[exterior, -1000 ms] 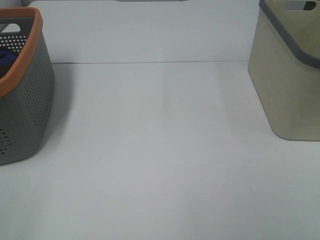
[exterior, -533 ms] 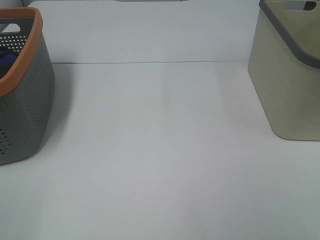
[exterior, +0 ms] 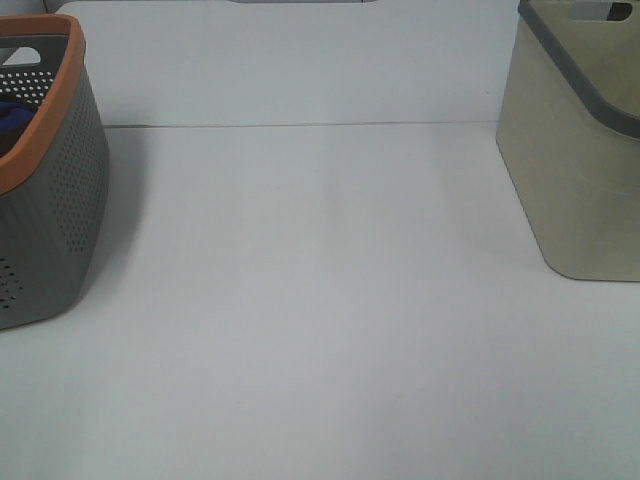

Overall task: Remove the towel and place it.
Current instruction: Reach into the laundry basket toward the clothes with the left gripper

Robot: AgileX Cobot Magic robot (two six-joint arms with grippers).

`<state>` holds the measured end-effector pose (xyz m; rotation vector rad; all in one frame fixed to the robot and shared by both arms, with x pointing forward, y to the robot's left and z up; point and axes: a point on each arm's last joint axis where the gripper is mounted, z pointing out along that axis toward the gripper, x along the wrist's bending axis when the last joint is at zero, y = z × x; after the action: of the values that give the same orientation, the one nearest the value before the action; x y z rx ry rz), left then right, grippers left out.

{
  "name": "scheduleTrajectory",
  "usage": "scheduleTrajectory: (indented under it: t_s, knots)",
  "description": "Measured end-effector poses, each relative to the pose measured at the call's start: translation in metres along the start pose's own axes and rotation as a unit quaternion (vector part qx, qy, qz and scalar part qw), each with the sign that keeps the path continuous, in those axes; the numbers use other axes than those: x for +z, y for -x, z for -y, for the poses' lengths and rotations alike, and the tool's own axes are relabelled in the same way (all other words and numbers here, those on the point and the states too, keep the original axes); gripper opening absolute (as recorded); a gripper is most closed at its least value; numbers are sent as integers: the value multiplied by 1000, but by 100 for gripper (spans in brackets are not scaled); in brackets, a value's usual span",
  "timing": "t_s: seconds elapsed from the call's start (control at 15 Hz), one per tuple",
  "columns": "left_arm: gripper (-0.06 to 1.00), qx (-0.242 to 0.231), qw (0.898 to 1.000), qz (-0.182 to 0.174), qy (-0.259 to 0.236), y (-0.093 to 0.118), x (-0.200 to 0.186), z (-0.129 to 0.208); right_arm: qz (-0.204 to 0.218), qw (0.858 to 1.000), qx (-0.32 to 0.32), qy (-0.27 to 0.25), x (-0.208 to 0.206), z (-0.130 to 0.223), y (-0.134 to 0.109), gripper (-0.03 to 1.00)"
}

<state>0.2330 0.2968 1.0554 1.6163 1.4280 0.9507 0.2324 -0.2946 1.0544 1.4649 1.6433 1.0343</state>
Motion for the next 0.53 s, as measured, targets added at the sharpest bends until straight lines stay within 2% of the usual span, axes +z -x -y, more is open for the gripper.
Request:
scheduleTrajectory:
  t_s: [0.53]
  knots:
    - [99, 0, 1000, 0, 0, 0, 0, 0, 0, 1000, 0, 0, 0, 0, 0, 74]
